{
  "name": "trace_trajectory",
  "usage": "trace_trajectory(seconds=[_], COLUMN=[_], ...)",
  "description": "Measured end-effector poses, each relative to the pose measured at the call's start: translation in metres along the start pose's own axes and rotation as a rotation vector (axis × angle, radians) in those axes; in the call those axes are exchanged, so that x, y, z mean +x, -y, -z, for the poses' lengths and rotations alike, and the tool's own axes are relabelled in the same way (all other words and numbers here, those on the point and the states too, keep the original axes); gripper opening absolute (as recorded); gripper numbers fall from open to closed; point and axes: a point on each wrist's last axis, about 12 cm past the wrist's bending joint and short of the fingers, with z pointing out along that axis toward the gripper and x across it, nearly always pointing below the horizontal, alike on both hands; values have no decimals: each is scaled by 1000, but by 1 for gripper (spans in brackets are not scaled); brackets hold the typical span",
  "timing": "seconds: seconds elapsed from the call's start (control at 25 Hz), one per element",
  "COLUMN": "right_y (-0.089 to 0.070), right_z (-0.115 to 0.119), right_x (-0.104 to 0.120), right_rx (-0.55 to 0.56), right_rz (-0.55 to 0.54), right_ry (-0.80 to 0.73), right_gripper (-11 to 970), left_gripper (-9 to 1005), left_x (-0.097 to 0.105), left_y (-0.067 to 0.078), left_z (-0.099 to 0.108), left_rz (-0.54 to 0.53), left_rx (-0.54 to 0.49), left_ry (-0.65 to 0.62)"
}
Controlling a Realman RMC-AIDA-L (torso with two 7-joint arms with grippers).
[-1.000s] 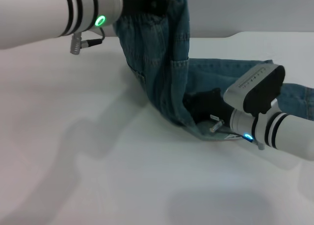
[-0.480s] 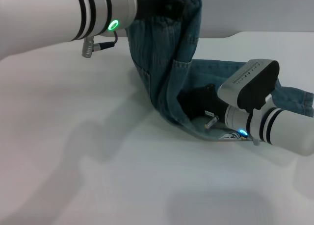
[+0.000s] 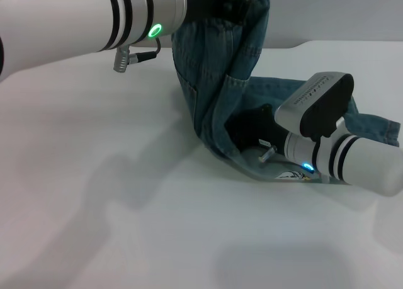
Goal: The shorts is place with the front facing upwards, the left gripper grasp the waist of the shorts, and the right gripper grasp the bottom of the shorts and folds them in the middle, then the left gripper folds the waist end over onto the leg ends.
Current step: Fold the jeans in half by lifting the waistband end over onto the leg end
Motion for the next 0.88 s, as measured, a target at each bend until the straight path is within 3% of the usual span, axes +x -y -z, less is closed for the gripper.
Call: trace_trajectory(seconds=[0.36,0.68,0.88], right_y=[16,46,52], right_z=[22,48,52], right_x=[24,38,42], right_rx=[145,304,336], right_rz=[-16,-153,-192], right_ry=[29,102,97], right_gripper=[0,-1,0], left_gripper=[47,47,48], left_x=[4,4,-4], left_y=[-4,-3,3], left_z=[2,2,6], left_rz=[4,0,-16], left_rx=[-11,-8,5], left_ry=[-7,-6,23])
